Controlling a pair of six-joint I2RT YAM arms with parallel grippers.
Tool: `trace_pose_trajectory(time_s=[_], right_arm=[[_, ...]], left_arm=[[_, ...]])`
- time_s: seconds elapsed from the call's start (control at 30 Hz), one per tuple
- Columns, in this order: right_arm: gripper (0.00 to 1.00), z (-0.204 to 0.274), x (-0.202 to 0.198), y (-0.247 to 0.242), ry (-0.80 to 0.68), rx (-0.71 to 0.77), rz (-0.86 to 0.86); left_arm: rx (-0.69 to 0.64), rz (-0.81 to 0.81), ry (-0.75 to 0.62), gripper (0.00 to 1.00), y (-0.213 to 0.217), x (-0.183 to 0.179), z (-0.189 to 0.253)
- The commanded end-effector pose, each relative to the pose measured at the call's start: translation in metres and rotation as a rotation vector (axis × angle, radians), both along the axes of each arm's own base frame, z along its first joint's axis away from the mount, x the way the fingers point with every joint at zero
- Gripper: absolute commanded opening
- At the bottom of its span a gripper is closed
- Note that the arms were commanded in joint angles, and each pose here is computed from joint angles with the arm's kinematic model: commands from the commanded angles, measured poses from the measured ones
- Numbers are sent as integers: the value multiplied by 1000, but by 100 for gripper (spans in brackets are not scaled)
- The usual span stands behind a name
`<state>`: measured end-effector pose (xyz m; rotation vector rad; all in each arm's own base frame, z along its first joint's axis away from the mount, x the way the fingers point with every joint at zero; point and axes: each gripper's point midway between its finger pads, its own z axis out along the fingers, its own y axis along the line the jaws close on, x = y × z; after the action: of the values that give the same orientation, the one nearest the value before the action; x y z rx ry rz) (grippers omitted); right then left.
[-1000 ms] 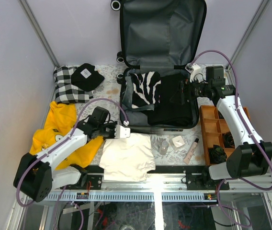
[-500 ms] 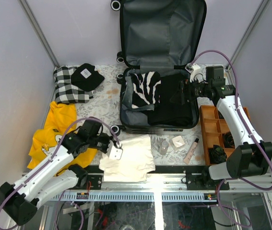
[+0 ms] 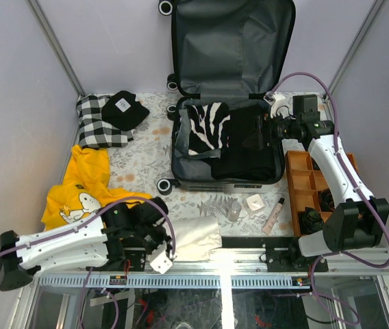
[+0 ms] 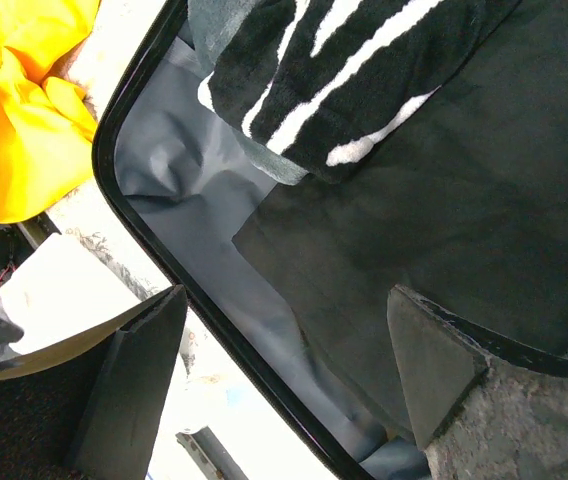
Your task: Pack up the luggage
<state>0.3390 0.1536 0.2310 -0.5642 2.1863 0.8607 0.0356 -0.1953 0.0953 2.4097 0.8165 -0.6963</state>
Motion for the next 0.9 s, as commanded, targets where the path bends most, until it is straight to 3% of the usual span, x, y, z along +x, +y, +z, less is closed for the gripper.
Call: trace_pose_trajectory(time_s=[0.0, 0.17, 0.33, 0.37, 0.43, 0.5, 0.57, 0.7, 0.87], right_arm=[[88, 7, 7, -2, -44, -2, -8], [87, 7, 8, -3, -45, -7, -8], [87, 6, 9, -3, -43, -7, -6], [87, 6, 8, -3, -41, -7, -6], [87, 7, 8, -3, -44, -9, -6], [87, 8, 7, -3, -47, -8, -4], [87, 9, 6, -2, -48, 0, 1], [87, 12, 5, 0, -47, 14, 7], [88, 14, 2, 0, -57, 14, 4]], left_arm=[[129, -43, 121, 0, 9, -38, -18], [279, -7, 91, 0, 15, -34, -56], [255, 70, 23, 2, 7, -17, -61], [251, 70, 21, 10, 7, -17, -56], [232, 94, 16, 41, 4, -14, -38], [202, 151, 22, 61, -2, -11, -14], [177, 168, 43, 66, -6, -12, 10], [152, 293, 146, 66, -19, -2, 41], [70, 596, 310, 68, -39, 70, 52]])
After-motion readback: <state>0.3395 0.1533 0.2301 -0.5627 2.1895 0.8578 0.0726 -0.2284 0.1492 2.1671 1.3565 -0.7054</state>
